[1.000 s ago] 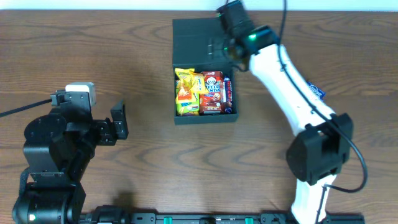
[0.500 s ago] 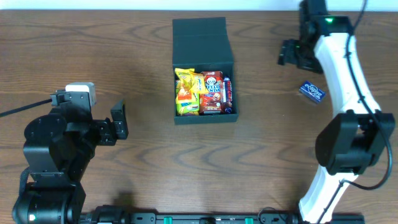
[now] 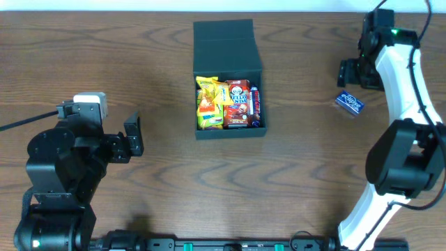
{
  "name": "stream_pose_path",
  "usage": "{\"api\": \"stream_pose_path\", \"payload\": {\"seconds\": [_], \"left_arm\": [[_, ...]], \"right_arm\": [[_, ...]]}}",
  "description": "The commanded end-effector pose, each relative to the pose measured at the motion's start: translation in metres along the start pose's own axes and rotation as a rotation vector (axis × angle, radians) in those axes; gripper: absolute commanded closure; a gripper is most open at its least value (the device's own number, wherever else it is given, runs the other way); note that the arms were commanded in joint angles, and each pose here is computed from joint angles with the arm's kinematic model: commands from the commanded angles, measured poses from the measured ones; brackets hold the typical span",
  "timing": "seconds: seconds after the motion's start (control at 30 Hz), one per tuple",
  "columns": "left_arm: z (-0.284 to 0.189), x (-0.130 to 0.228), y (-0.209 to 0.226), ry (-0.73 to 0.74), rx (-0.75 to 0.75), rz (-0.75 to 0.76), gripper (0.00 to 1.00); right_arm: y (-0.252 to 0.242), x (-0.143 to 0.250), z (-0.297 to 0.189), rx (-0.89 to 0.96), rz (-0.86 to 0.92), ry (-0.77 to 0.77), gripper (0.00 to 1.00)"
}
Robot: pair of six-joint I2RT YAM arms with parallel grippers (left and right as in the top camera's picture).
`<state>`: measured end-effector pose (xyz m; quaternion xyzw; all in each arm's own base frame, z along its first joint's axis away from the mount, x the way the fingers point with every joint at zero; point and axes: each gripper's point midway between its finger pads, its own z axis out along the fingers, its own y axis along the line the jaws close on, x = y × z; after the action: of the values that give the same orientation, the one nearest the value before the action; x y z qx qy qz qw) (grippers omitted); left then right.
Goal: Pack container
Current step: 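Move the right gripper to the blue Eclipse tin and grasp it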
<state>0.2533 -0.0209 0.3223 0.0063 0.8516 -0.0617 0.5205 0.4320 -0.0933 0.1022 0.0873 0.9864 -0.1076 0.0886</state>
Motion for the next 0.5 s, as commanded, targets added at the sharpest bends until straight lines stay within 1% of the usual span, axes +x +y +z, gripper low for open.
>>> {"api": "stream_pose_path", "payload": {"seconds": [0.0, 0.13, 0.2, 0.27, 0.47], "left_arm": [[-0.003, -0.005, 0.002, -0.012, -0.009, 0.016, 0.05], [-0.003, -0.005, 0.002, -0.012, -0.009, 0.016, 0.05], [-0.003, -0.005, 0.002, -0.013, -0.01, 0.016, 0.05], [-0.003, -0.005, 0.002, -0.012, -0.009, 0.016, 0.05], [-0.003, -0.005, 0.002, -0.012, -0.009, 0.016, 0.05]], "right_arm": [[0.005, 0.006, 0.014, -0.099, -0.243, -0.004, 0.15], [0.014, 0.006, 0.025, -0.222, -0.365, -0.052, 0.12], [0.013, 0.004, 0.028, -0.244, -0.389, -0.075, 0.08], [0.014, 0.001, 0.034, -0.272, -0.42, -0.11, 0.01], [0.019, 0.002, 0.051, -0.292, -0.473, -0.153, 0.01]]}}
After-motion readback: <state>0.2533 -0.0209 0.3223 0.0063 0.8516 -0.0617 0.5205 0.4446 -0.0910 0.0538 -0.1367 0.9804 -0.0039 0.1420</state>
